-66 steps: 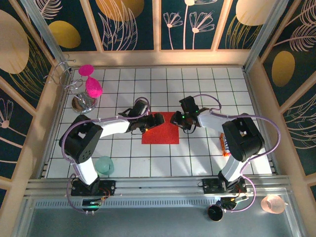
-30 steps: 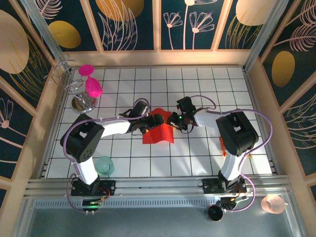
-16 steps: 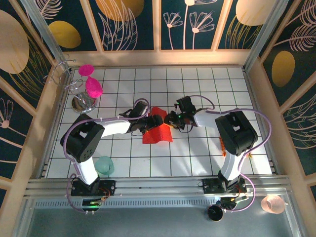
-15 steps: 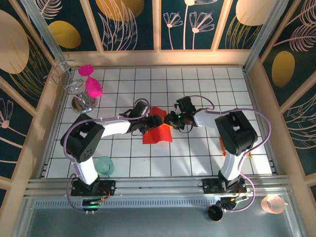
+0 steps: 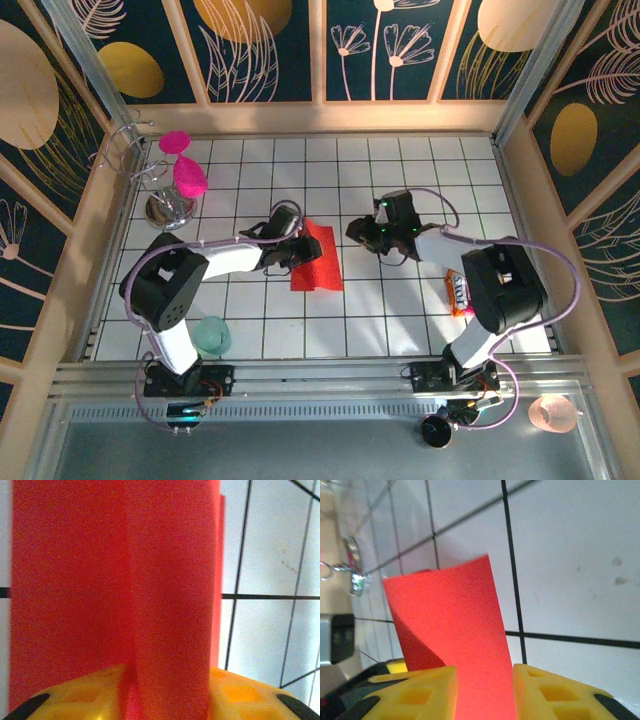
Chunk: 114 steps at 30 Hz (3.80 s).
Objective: Fold a paper plane with a square sheet of paper (pick it up from the middle)
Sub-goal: First fold in half a square sheet of paper at the center of the table.
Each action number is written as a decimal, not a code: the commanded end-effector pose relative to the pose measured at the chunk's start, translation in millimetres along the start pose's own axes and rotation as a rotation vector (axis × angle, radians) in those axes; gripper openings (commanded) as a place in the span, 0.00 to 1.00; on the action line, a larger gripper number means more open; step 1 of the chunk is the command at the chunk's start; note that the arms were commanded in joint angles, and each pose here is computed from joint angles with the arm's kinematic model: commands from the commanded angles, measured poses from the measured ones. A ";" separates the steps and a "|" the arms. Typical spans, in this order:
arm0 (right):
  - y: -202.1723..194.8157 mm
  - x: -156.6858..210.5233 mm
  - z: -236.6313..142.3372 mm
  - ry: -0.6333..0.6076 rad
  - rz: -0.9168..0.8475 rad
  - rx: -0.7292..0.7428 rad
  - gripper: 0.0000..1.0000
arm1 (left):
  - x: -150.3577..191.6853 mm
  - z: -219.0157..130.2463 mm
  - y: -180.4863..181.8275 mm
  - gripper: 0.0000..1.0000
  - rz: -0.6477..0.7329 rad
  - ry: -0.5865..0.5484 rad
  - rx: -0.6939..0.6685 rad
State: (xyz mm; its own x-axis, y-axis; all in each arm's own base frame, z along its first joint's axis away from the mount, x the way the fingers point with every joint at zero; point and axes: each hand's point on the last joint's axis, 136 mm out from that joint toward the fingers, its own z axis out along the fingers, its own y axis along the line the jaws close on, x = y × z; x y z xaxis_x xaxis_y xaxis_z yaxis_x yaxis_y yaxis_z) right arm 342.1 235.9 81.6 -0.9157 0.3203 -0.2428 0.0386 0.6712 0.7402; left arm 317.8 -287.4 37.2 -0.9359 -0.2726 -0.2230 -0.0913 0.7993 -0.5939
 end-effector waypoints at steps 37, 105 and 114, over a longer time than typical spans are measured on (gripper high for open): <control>95.5 -16.5 -64.4 -0.016 -0.220 -0.557 0.44 | -48.4 -97.5 -125.8 0.28 0.135 0.013 0.616; 107.9 -15.7 -37.3 0.037 -0.210 -0.214 0.00 | -76.5 -101.3 -29.7 0.95 0.000 -0.197 0.334; 90.9 10.9 0.3 0.119 -0.130 -0.356 0.00 | -60.9 -82.2 -14.8 0.94 -0.039 -0.136 0.334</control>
State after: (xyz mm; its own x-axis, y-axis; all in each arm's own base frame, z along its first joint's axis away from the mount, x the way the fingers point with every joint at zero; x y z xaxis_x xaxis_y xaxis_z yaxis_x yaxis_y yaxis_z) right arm 335.5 293.4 140.0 -0.9493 0.1520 -0.2752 -0.1706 0.4863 0.8570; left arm 346.5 -235.7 124.4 -0.8752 -0.3849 -0.2931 0.0058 0.5974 -0.8019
